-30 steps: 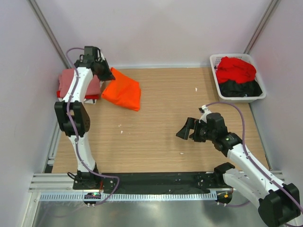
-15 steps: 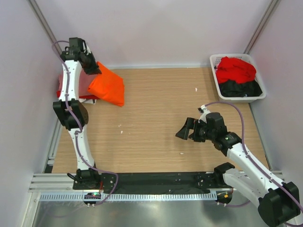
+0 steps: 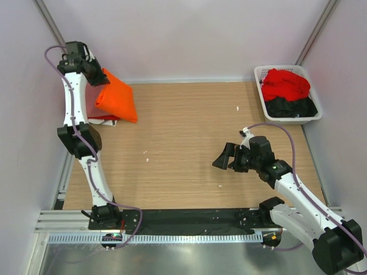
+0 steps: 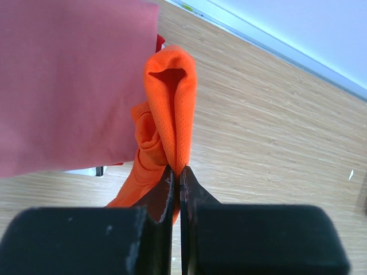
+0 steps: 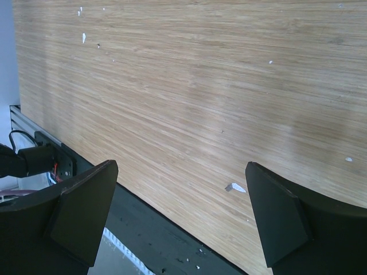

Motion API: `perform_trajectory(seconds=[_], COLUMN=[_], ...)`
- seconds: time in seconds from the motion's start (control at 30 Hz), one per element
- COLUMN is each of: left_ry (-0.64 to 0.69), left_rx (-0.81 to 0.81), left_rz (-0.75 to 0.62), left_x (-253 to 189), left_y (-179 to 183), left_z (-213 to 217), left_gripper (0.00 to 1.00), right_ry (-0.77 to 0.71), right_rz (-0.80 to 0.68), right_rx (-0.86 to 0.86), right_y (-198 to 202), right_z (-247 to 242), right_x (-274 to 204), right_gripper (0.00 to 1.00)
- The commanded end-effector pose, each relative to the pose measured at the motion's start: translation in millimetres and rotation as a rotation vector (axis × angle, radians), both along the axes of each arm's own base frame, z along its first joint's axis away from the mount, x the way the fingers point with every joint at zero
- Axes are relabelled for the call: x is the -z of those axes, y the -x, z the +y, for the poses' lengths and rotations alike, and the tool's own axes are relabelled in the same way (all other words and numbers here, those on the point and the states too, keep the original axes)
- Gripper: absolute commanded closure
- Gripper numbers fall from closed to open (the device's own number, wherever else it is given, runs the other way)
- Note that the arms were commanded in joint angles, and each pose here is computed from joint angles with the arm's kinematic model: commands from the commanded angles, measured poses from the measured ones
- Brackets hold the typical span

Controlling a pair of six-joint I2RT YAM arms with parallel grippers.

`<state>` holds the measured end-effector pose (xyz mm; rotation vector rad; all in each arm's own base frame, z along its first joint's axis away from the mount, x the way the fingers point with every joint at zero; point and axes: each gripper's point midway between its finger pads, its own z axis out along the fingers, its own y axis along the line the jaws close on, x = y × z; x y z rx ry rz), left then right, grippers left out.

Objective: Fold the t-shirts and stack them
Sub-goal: Neatly place the folded tshirt to the corner

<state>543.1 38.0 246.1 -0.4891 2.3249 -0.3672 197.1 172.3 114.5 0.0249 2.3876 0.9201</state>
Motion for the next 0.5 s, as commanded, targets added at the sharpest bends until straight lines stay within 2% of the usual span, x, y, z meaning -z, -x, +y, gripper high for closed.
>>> perform_trajectory(seconds=[0.0, 0.47], left_ry=[-0.032, -0.025], left_rx=[-0.006, -0.035], left_rz=[-0.205, -0.303], left_x=[-87, -118], left_y=[12, 9], left_z=[0, 7], left_gripper=[1.0, 1.0], right_ry=[-0.024, -0.021], right_rz=[-0.05, -0.039], right_rx=[-0.027, -0.031], right_y=[-7, -6], right_z=[7, 7], right_x=[-14, -8], right_gripper=[0.0, 0.0])
